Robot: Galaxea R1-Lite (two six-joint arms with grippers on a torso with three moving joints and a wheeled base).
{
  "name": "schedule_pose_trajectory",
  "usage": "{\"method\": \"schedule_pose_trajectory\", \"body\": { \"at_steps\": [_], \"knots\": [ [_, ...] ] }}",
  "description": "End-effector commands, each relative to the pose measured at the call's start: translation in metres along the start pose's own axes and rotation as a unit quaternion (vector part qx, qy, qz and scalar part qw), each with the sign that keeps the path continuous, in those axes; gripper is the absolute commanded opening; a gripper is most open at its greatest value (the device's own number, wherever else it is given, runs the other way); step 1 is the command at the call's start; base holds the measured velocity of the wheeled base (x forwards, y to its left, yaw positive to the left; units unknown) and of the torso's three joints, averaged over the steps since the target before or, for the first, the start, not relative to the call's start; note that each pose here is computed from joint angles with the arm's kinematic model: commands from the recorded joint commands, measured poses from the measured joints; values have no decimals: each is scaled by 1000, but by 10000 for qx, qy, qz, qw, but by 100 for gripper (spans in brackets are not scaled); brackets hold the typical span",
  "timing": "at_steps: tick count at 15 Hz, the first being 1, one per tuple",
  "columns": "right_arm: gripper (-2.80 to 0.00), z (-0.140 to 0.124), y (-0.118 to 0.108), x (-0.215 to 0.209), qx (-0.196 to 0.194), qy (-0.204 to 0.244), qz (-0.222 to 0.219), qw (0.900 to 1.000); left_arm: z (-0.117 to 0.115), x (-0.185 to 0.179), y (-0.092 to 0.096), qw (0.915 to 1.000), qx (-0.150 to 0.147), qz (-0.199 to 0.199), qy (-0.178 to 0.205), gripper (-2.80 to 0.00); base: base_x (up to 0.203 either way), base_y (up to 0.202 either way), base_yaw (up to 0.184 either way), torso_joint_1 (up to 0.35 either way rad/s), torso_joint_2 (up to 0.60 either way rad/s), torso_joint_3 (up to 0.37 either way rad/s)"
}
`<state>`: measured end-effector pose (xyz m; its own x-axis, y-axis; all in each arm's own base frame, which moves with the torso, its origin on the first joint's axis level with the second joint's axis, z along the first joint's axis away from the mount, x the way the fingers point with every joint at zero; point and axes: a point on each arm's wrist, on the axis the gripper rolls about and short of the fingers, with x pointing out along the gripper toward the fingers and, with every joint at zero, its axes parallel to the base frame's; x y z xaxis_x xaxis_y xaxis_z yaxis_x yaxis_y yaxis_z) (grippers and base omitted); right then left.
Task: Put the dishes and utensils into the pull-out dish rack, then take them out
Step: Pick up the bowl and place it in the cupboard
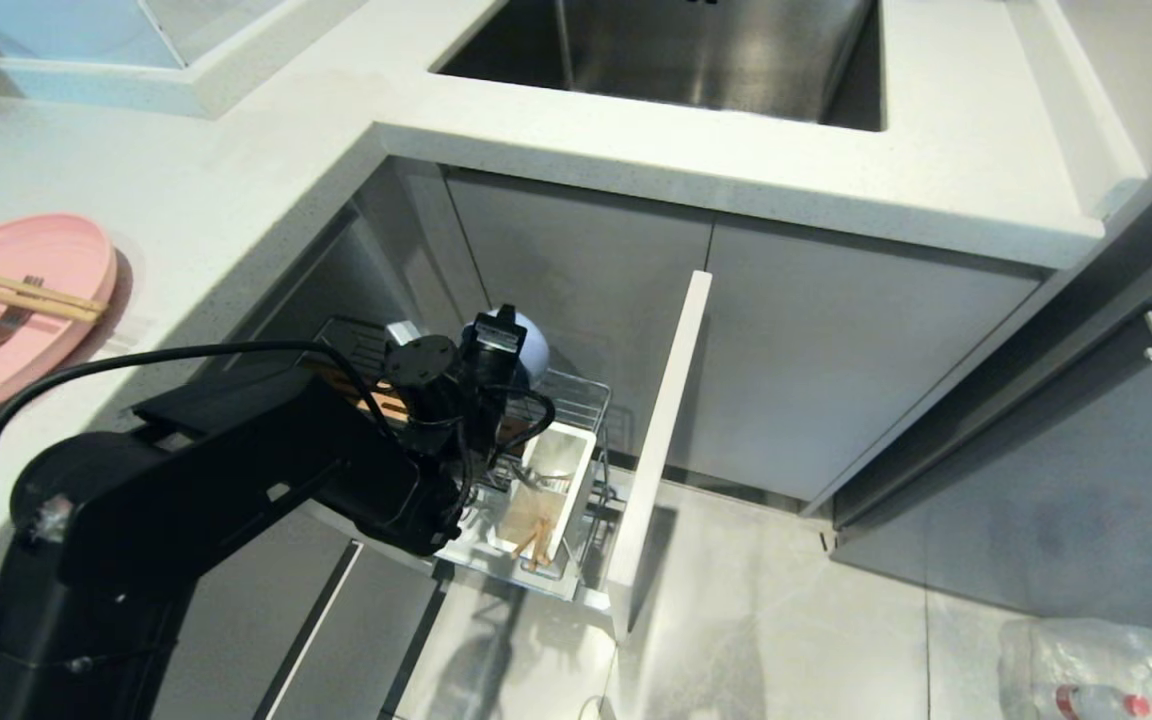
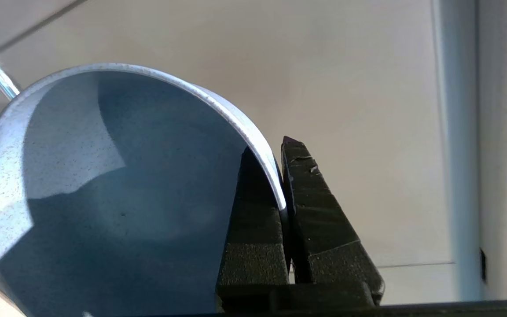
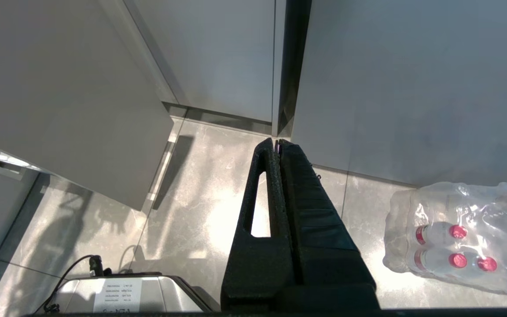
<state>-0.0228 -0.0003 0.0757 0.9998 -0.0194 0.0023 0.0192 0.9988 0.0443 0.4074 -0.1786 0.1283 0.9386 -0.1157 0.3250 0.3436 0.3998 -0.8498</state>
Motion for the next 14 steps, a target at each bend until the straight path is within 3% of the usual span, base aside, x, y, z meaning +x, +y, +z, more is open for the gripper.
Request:
{"method": "schedule_pose_trajectory", "body": {
  "at_steps": [1,8,14],
  "knots": [
    [-280,0,0,0,1,2,0,10000,-1,0,4,10000,-57,3,13,-280,0,0,0,0,0,0],
    [-280,0,0,0,1,-3,5,10000,-6,0,14,9994,-328,95,73,-280,0,0,0,0,0,0],
    [-280,0,0,0,1,-3,5,10000,-7,0,23,9990,-385,181,105,-280,0,0,0,0,0,0]
  ]
}}
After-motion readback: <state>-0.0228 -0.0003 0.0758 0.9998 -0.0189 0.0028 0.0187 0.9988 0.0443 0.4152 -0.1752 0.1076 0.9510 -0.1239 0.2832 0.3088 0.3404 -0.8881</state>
